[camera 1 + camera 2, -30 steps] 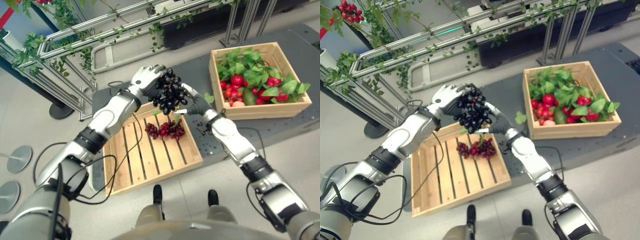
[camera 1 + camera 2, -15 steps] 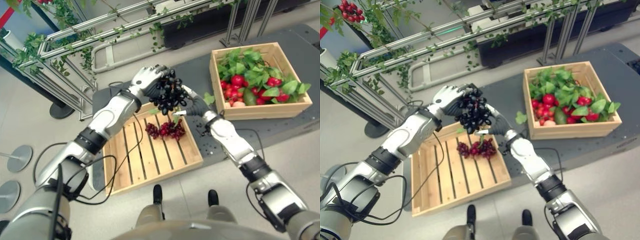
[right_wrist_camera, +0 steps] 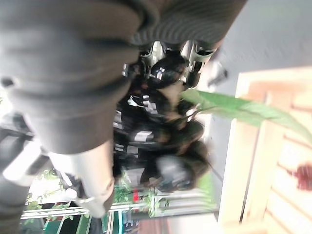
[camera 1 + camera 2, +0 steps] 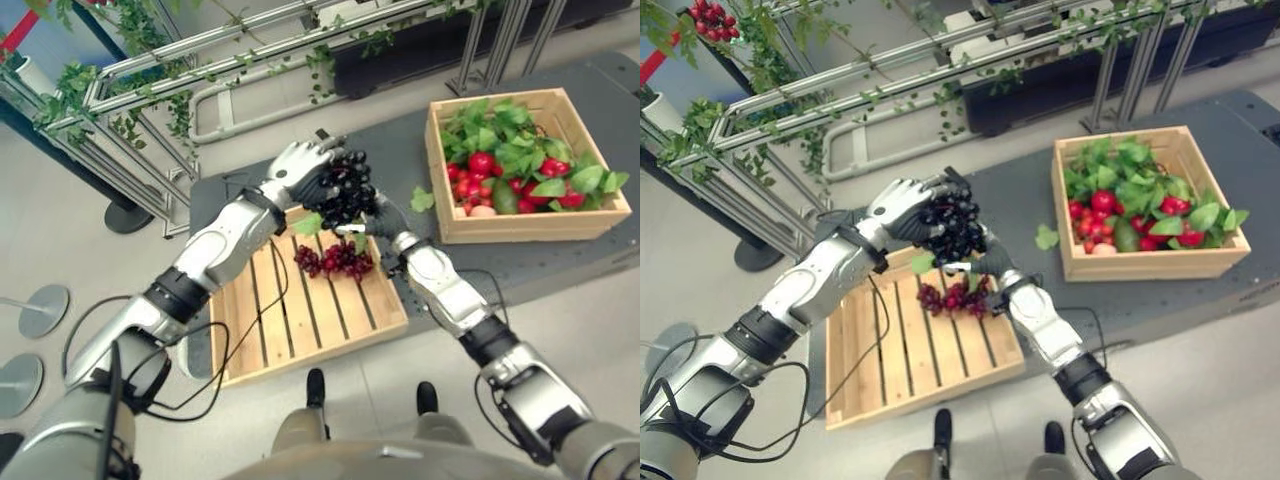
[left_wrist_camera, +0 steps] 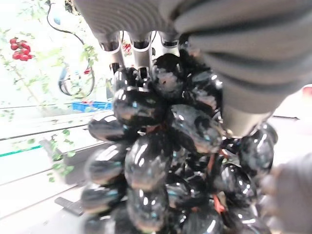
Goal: Pick up the fruits from the basket on one side to the basket on the other side
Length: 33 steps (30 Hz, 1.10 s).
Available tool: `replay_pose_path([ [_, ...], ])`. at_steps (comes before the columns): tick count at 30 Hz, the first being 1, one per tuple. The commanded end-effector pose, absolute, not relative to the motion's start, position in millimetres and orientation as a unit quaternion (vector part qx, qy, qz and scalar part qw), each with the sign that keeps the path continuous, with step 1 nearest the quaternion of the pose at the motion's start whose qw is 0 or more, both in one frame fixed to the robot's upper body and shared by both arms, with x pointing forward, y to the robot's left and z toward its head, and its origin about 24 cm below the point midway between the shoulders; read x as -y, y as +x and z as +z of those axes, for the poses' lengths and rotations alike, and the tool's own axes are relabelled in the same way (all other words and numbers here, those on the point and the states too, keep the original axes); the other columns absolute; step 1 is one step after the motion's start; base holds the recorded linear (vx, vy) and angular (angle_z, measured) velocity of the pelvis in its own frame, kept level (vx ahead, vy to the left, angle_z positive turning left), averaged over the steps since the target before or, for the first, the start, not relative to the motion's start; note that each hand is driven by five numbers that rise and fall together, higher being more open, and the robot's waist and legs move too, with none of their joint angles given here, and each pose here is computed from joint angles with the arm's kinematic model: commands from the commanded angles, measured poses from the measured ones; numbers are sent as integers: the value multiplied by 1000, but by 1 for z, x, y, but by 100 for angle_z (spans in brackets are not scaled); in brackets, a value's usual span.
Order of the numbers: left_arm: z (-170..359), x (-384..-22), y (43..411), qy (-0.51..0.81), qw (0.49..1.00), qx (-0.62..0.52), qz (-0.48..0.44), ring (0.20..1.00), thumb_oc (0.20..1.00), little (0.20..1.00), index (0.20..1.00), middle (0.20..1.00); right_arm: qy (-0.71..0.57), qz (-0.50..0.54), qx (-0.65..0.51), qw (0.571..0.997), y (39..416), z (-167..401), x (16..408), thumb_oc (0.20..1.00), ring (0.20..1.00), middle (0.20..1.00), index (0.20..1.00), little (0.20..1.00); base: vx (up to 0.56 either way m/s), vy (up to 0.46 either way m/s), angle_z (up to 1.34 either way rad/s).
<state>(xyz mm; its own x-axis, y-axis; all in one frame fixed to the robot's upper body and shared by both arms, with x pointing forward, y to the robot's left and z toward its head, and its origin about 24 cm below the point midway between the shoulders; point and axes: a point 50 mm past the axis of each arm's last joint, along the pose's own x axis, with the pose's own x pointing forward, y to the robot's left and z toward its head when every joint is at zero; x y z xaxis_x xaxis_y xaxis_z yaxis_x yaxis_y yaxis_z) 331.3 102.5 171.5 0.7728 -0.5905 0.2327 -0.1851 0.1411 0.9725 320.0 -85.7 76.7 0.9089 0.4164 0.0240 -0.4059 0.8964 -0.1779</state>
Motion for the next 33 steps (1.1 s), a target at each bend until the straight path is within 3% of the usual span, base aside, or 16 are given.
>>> replay_pose_path([
  [1, 215, -97, 329, 568, 722, 382, -101, 200, 200, 200, 200, 200, 19, 271, 75, 959, 316, 101, 42, 1000, 1000, 1000, 1000, 1000, 0, 0, 0],
  [21, 214, -95, 323, 548, 732, 387, -113, 200, 200, 200, 200, 200, 58, 315, 76, 944, 309, 109, 27, 1000, 1000, 1000, 1000, 1000, 2, 0, 0],
  [33, 210, -96, 321, 521, 753, 386, -109, 200, 200, 200, 200, 200, 34, 259, 108, 959, 322, 121, 17, 1000, 1000, 1000, 1000, 1000, 1, 1, 0],
])
